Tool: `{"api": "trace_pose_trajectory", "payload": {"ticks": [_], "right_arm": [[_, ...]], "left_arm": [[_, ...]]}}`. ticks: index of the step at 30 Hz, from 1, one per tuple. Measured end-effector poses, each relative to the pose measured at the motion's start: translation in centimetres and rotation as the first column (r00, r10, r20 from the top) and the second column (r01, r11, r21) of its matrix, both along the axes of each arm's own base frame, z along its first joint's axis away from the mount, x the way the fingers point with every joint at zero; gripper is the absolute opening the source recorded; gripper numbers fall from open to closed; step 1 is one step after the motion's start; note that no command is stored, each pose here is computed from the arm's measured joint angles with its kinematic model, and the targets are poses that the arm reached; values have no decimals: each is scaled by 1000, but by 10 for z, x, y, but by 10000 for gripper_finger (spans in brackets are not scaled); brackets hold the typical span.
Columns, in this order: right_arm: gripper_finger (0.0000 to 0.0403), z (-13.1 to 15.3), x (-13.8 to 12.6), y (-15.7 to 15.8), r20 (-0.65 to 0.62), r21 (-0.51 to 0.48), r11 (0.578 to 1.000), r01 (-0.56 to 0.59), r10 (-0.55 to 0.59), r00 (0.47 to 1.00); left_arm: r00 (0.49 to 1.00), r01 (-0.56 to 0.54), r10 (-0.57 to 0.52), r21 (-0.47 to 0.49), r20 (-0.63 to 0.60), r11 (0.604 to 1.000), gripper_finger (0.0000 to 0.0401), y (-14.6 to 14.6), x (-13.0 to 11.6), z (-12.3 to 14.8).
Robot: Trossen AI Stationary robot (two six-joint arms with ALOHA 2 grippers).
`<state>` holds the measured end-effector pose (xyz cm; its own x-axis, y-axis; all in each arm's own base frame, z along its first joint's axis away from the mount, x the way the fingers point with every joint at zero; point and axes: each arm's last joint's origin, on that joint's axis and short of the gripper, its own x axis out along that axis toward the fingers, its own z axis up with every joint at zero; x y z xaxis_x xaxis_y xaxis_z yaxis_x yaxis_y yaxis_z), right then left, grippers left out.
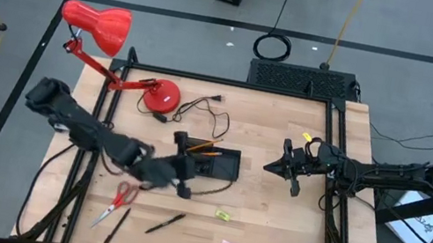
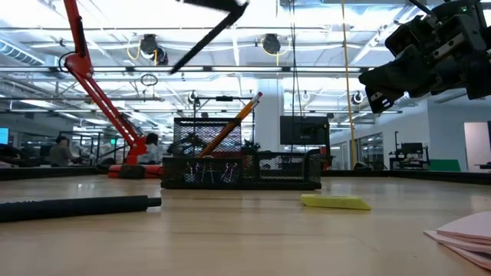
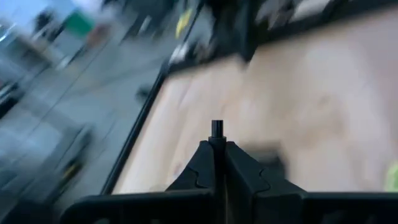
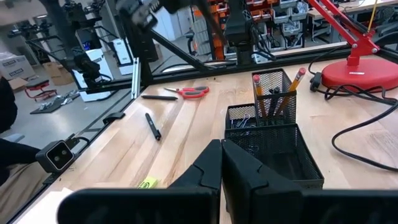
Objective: Pick and place office supplies into organizer
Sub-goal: Put the black pen into the desk organizer
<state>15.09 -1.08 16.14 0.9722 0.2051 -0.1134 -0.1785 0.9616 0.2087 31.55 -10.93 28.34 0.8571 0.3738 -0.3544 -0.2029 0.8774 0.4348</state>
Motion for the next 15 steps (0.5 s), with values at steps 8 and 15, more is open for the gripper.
{"api": "trace_pose_trajectory", "payload": {"ticks": [8,15], "right_arm": [[4,0,0,0,0,0,1000,0,0,1000],[4,0,0,0,1,-1,1000,0,0,1000]], "left_arm": [[940,235,-214,-52,265,971,8,49,-12,-27],[916,290,-244,-105,319,951,6,85,-12,-39]]}}
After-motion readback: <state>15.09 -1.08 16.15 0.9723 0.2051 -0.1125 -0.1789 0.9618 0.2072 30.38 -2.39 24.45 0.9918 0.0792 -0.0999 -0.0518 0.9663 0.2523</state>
